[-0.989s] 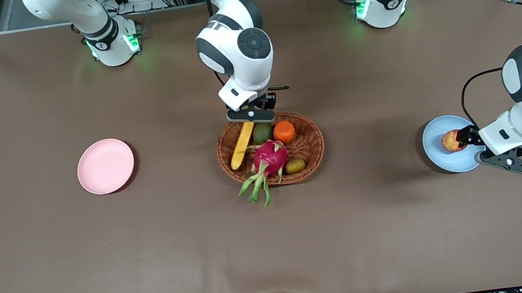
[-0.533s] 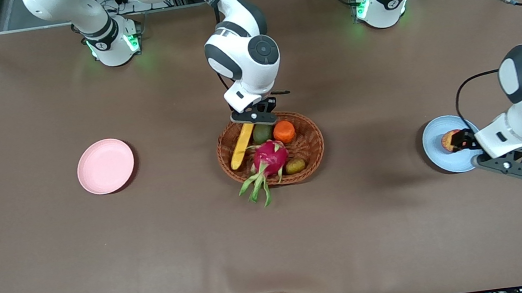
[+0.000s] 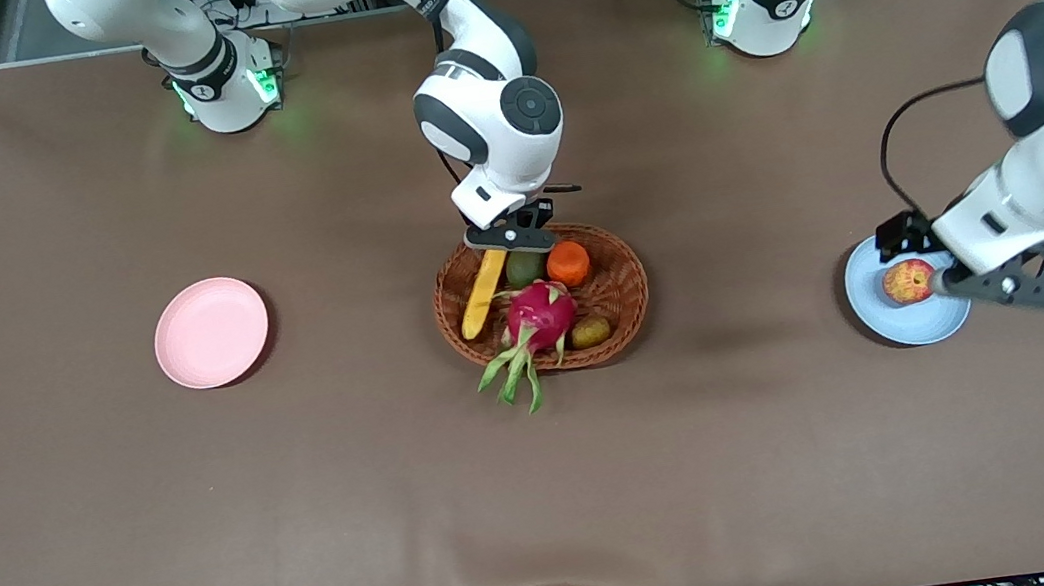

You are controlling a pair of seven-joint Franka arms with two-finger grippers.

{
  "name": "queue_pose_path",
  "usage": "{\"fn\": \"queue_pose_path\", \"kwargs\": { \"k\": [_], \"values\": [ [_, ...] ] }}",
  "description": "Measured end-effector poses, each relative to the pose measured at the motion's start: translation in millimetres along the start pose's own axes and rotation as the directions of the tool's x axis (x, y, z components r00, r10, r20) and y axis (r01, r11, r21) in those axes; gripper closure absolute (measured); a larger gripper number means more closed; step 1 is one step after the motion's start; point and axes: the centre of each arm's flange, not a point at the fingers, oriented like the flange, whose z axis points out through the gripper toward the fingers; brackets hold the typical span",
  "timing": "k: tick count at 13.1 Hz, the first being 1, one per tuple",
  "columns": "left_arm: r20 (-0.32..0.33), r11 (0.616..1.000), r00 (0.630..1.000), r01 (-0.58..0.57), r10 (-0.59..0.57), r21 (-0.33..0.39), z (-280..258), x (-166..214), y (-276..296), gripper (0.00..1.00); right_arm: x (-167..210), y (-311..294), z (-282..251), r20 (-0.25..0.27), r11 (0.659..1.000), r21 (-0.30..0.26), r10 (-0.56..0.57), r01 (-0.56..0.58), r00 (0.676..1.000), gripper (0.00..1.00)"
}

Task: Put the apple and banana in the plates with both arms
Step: 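Lift the left gripper away while the right gripper reaches the banana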

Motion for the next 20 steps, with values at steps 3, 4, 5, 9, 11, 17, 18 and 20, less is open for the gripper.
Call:
{"fn": "queue_pose_path", "kwargs": {
  "k": [3,4,5,9,11,17,18,20],
  "values": [
    [0.019,0.998,0.998,0.062,-0.062,-0.006,-37.3,-29.1,-7.5,0.00,1.0,-0.3,-0.7,-0.003,1.000,0.001,0.001,-0.001,1.000,0.50],
    [0.027,0.997,0.996,0.080,-0.080,-0.009,-43.9,-38.1,-15.2,0.00,1.1,-0.3,-0.4,-0.004,1.000,0.000,0.001,-0.001,1.000,0.53],
    [0.027,0.995,0.995,0.098,-0.098,-0.011,-50.2,-46.7,-24.2,0.00,1.2,-0.3,0.0,-0.004,1.000,-0.001,0.001,-0.001,1.000,0.53],
    [-0.012,0.991,0.991,0.134,-0.134,-0.011,-89.1,-76.5,-37.3,0.00,1.0,-1.0,5.0,-0.001,1.000,-0.008,0.000,0.000,1.000,0.58],
    [-0.045,0.988,0.987,0.152,-0.152,-0.009,-111.0,-88.4,-30.6,0.00,1.0,-1.3,6.2,-0.001,1.000,-0.009,0.000,0.000,1.000,0.63],
    [-0.069,0.978,0.975,0.210,-0.210,-0.011,-142.4,-112.6,-13.0,0.00,2.0,-2.7,2.8,-0.005,1.000,-0.003,0.003,-0.003,1.000,0.85],
    [-0.067,0.977,0.975,0.211,-0.212,-0.011,-139.6,-111.8,-14.1,0.00,2.7,-3.5,0.0,-0.008,1.000,0.001,0.004,-0.004,1.000,0.85],
    [-0.072,0.976,0.974,0.216,-0.216,-0.011,-131.4,-105.7,-18.0,0.00,4.1,-4.9,-5.7,-0.012,1.000,0.008,0.005,-0.004,1.000,0.85]
  ]
}}
